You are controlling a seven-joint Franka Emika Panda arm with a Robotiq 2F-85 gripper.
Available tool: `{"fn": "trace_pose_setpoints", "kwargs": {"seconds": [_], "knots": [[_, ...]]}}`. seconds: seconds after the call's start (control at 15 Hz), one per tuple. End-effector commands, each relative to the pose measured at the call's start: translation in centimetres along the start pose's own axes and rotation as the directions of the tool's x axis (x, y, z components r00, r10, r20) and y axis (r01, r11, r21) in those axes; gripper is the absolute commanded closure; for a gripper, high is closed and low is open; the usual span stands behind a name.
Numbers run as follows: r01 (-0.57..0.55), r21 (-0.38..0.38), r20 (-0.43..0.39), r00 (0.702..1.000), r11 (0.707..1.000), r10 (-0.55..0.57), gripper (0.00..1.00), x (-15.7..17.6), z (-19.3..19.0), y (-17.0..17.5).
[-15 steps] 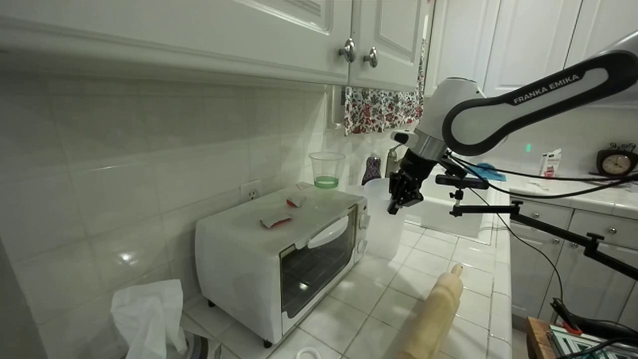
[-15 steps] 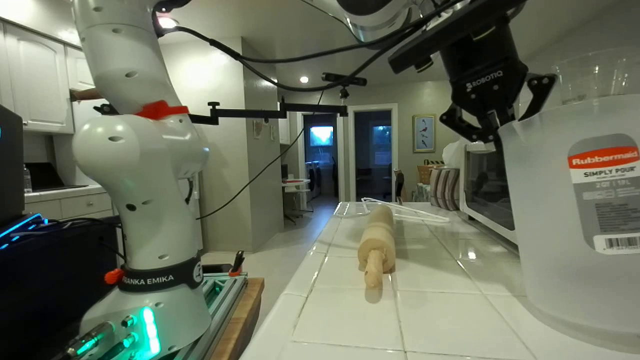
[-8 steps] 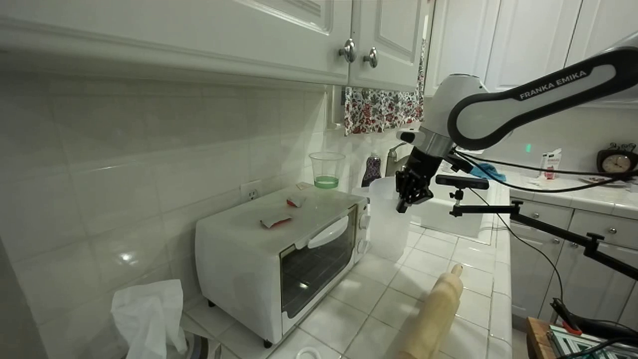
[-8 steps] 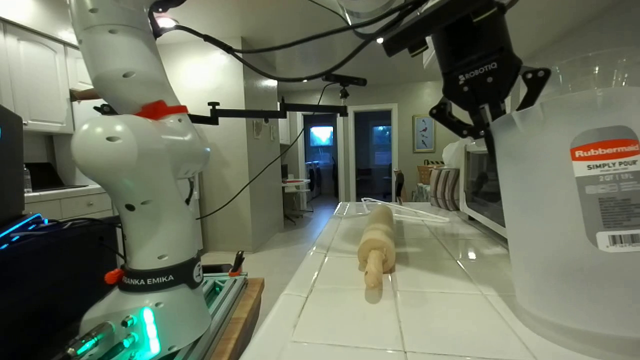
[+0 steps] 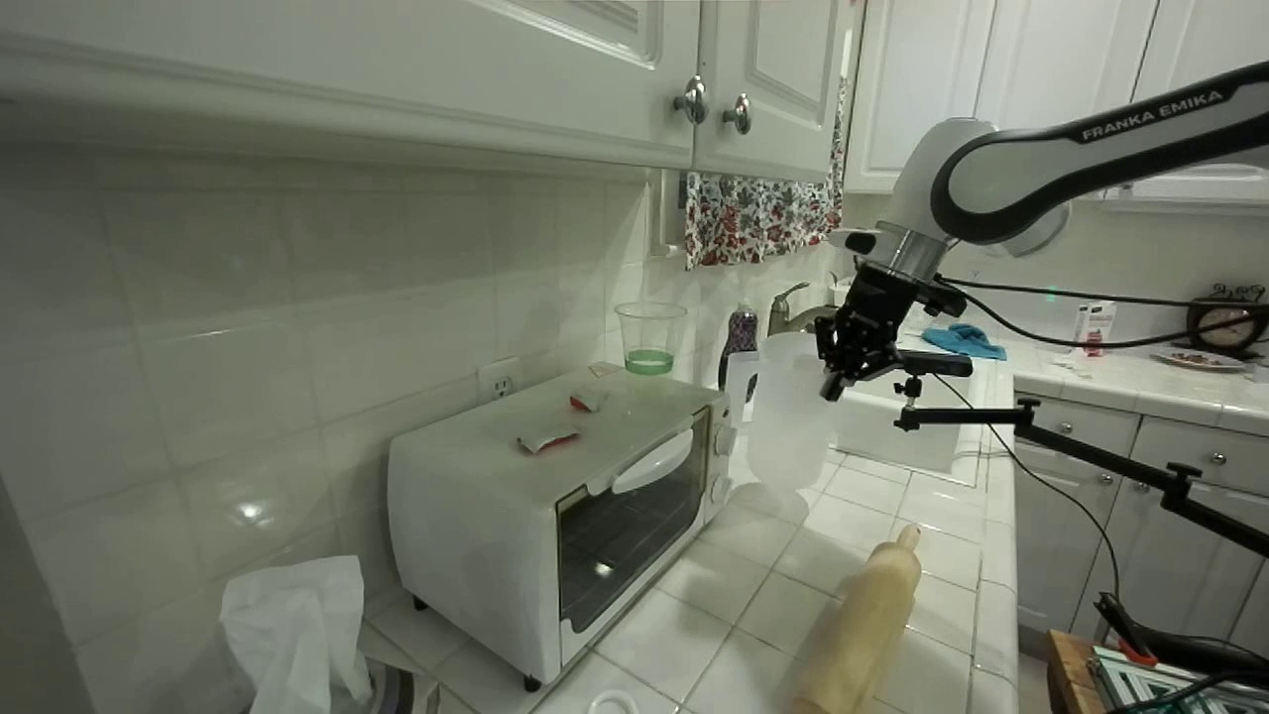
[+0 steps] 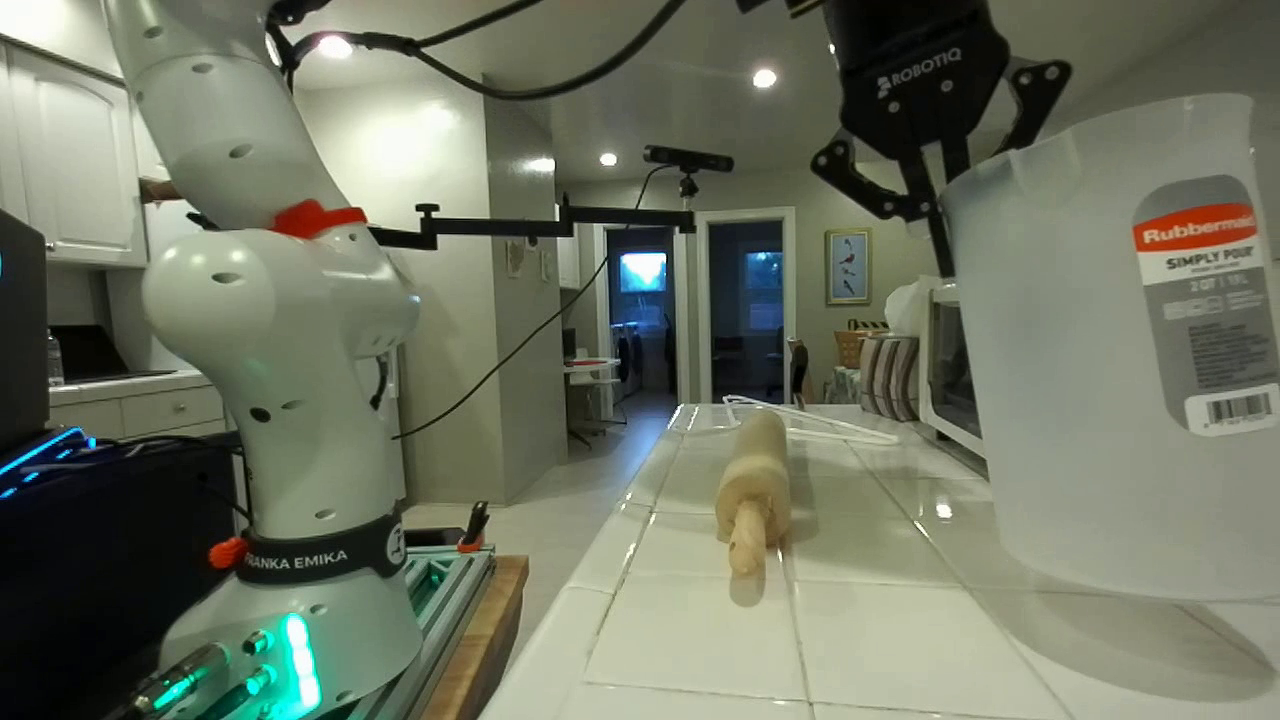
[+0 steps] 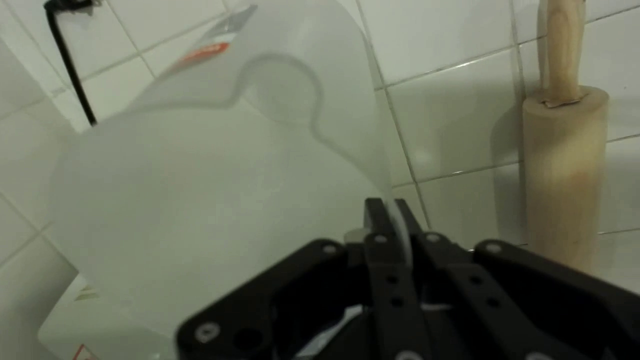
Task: Move the jug to the left
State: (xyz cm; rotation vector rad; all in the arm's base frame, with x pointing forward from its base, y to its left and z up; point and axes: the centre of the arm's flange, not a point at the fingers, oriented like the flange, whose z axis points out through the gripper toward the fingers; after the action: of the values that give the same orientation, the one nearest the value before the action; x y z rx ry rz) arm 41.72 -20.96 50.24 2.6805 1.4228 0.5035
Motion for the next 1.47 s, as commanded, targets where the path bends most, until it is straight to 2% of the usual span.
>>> {"fn": "trace_pose_setpoints", "kwargs": {"seconds": [0.0, 0.2, 0.33, 0.47, 0.67, 0.87, 1.07, 1.4], "knots": [[0.100, 0.047, -0.115, 0.989, 0.994, -0.094, 0.99, -2.2, -1.3, -0.8], [0.161, 0.081, -0.195, 0.970, 0.984, -0.142, 0.99, -4.4, -1.7, -1.1], [0.226, 0.124, -0.268, 0.945, 0.966, -0.187, 0.99, -5.4, -1.3, -1.5], [0.309, 0.157, -0.303, 0.919, 0.938, -0.252, 0.99, -6.1, -1.1, -2.0], [0.384, 0.201, -0.315, 0.897, 0.901, -0.311, 0.99, -6.9, -0.9, -2.4], [0.438, 0.215, -0.318, 0.876, 0.873, -0.361, 0.99, -7.3, -0.9, -2.6], [0.491, 0.237, -0.295, 0.859, 0.839, -0.419, 0.99, -7.6, -1.0, -2.3], [0.538, 0.234, -0.240, 0.839, 0.810, -0.488, 0.99, -7.7, -0.9, -1.2]]}}
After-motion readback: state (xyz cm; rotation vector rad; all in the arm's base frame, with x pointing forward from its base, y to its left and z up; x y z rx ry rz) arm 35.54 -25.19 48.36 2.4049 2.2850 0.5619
